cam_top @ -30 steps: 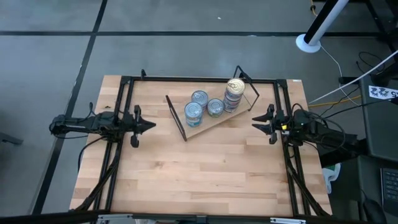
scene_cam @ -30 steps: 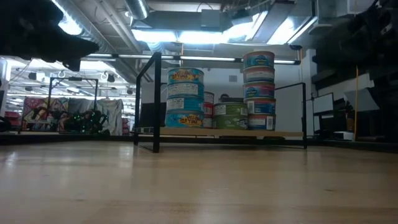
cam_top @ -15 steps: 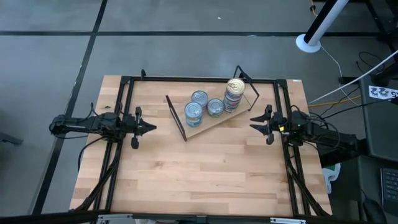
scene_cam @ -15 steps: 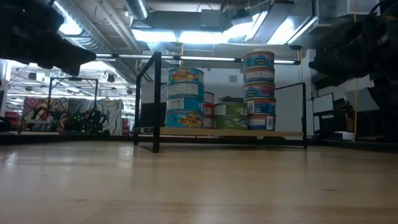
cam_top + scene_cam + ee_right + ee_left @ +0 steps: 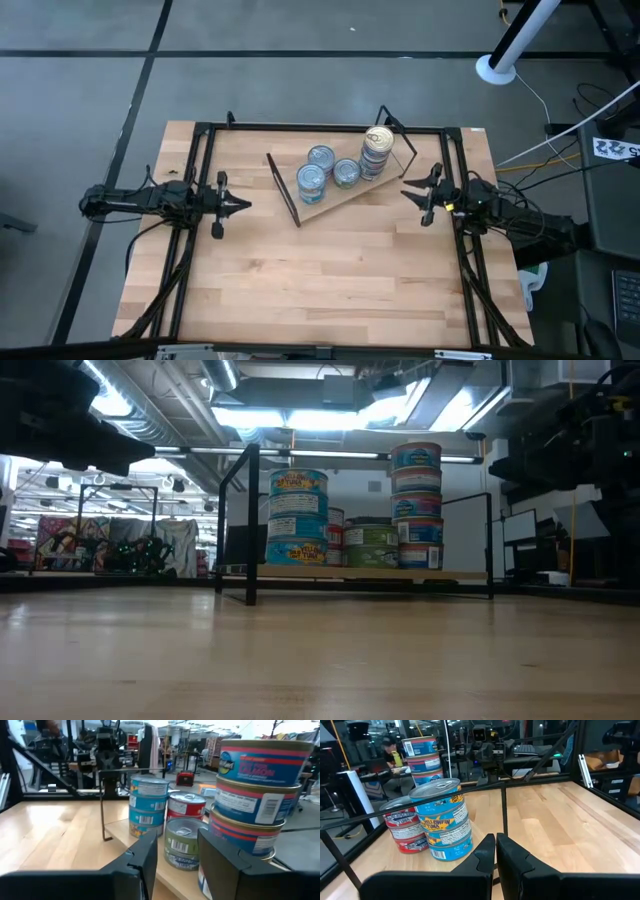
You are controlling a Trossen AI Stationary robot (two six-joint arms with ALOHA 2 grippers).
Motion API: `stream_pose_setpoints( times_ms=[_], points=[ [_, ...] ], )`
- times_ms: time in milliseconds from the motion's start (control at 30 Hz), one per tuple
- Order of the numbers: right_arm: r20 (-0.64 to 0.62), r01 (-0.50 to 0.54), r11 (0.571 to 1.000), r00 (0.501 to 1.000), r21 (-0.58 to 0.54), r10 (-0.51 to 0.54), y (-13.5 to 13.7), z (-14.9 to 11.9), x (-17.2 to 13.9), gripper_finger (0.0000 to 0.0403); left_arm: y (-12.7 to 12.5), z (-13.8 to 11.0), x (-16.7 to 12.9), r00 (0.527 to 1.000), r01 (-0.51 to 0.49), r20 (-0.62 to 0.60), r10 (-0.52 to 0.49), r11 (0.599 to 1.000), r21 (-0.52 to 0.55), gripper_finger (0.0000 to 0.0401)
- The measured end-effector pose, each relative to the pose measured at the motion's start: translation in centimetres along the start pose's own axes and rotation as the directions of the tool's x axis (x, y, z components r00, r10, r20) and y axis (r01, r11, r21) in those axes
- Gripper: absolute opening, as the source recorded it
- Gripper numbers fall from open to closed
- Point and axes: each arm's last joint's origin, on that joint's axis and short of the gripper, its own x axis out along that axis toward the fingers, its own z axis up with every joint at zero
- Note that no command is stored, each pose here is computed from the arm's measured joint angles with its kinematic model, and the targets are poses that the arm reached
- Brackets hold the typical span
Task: Stack canned seafood by type on shelf
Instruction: Return to Home Position
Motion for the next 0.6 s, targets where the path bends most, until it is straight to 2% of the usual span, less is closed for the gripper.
stream_pose_setpoints(
  times_ms=[333, 600],
  points=[
    [-0.013, -0.011, 1.000, 1.000, -0.001, 0.011, 0.04, -0.14, 0.08, 0.0138, 0.00, -0.01, 0.00, 1.000, 0.000, -0.001, 0.000, 0.998, -0.060, 0.0013],
    [-0.017, -0.012, 1.000, 1.000, -0.001, 0.012, 0.05, -0.21, 0.08, 0.0138, 0.00, -0.01, 0.00, 1.000, -0.001, -0.001, 0.001, 1.000, 0.003, 0.0013]
  ],
)
